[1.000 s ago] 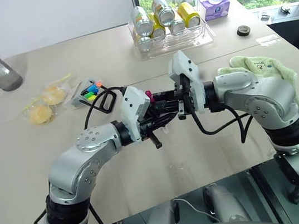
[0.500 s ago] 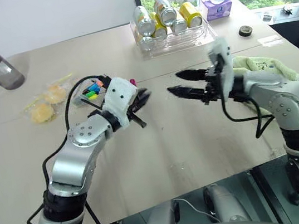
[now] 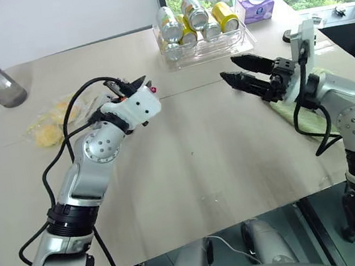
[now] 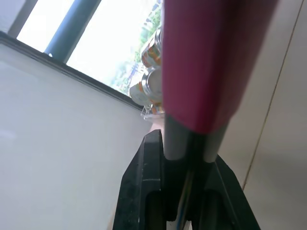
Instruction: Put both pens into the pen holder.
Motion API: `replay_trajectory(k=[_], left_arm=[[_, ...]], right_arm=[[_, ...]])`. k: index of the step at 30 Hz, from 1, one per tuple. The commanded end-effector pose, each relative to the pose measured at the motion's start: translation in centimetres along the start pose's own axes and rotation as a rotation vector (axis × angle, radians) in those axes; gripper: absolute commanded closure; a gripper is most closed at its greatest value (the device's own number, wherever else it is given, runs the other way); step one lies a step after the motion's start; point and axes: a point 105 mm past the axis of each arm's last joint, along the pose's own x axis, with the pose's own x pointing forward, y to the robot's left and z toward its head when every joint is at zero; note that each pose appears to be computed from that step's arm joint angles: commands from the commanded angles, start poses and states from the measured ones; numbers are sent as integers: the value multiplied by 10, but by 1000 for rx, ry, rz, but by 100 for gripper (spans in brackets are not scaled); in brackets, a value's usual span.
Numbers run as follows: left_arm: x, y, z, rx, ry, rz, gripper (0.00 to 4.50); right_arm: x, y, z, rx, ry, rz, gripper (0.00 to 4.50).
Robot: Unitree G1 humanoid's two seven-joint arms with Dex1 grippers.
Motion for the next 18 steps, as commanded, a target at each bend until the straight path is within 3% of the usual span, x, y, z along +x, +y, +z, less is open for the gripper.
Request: replay_trajectory(k=[1,18], left_arm=[[-4,25,10,54,-14,104,447],[-16,29,-23,69,135,147,447]], right_arm=[[-4,4,8,-33,-22,37,113],[-5,9,1,-24,0,84,113]])
